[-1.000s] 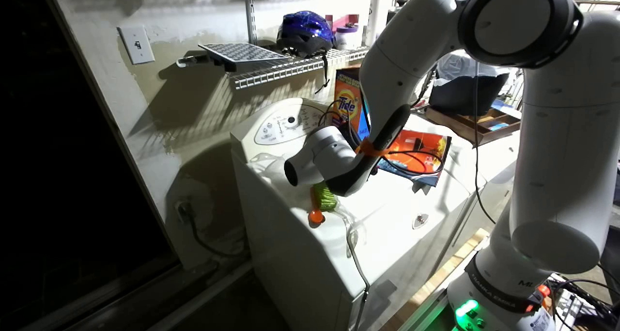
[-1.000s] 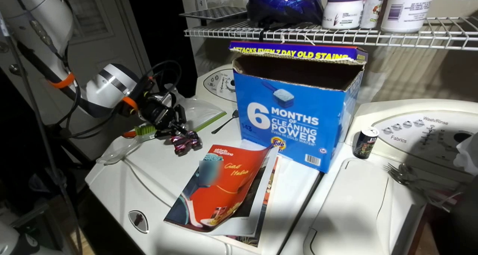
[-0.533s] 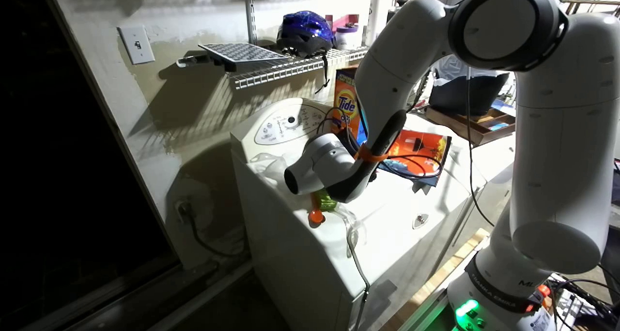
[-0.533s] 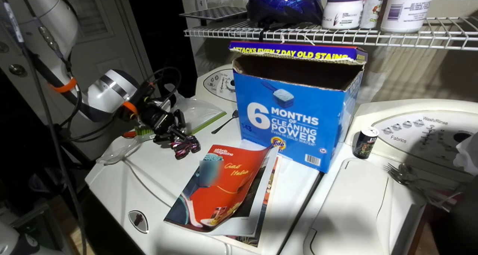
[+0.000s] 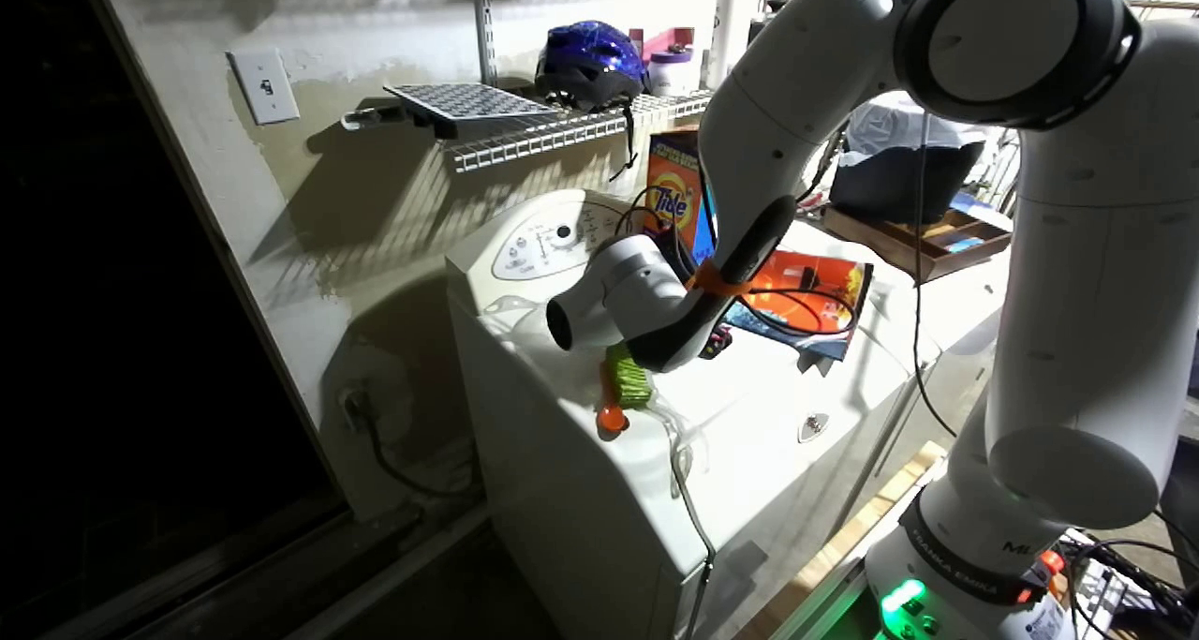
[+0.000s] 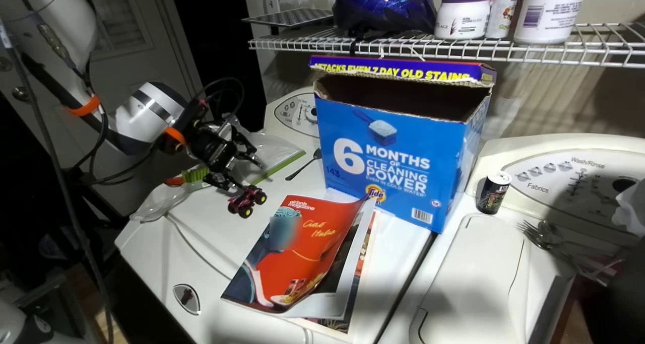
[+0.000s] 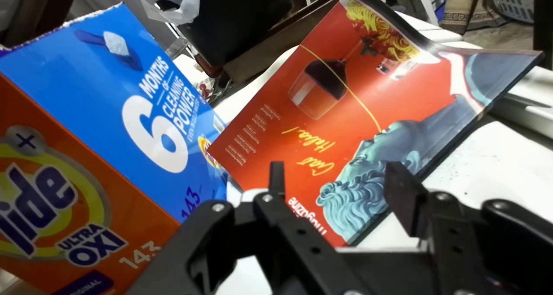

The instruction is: Position the toy upright

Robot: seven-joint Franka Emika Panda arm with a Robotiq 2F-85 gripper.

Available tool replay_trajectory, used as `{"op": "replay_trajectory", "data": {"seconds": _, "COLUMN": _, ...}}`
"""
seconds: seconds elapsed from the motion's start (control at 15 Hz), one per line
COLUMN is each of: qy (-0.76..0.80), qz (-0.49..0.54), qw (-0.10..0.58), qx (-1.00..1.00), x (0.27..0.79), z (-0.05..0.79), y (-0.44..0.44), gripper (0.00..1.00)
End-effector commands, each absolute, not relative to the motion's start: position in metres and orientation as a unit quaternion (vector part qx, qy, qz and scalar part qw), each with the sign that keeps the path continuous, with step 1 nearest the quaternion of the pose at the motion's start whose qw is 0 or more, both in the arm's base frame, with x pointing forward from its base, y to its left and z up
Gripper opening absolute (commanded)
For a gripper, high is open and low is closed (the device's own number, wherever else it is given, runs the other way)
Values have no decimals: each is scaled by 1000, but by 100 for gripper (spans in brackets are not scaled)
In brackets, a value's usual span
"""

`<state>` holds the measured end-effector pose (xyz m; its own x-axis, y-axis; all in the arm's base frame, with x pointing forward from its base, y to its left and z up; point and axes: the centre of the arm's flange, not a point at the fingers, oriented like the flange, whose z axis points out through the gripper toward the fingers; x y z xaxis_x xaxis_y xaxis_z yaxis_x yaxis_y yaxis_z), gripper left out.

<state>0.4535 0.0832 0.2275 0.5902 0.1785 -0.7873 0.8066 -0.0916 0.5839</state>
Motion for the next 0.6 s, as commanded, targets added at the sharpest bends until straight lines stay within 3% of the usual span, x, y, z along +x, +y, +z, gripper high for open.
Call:
{"op": "replay_trajectory", "data": {"seconds": 0.0, "qy": 314, "qz": -249, "qw": 531, "qx": 747, "x": 456, "z": 280, "y": 72, "gripper": 94}}
{"op": "replay_trajectory", "data": {"seconds": 0.13, "qy": 289, "qz": -248, "qw": 499, "qx": 779, "x": 456, "z": 307, "y": 59, "gripper": 100}}
{"op": "replay_trajectory", "data": {"seconds": 0.53, "qy": 219, "qz": -218, "qw": 387, "qx": 869, "x": 445, "z": 356, "y": 18, "gripper": 100}}
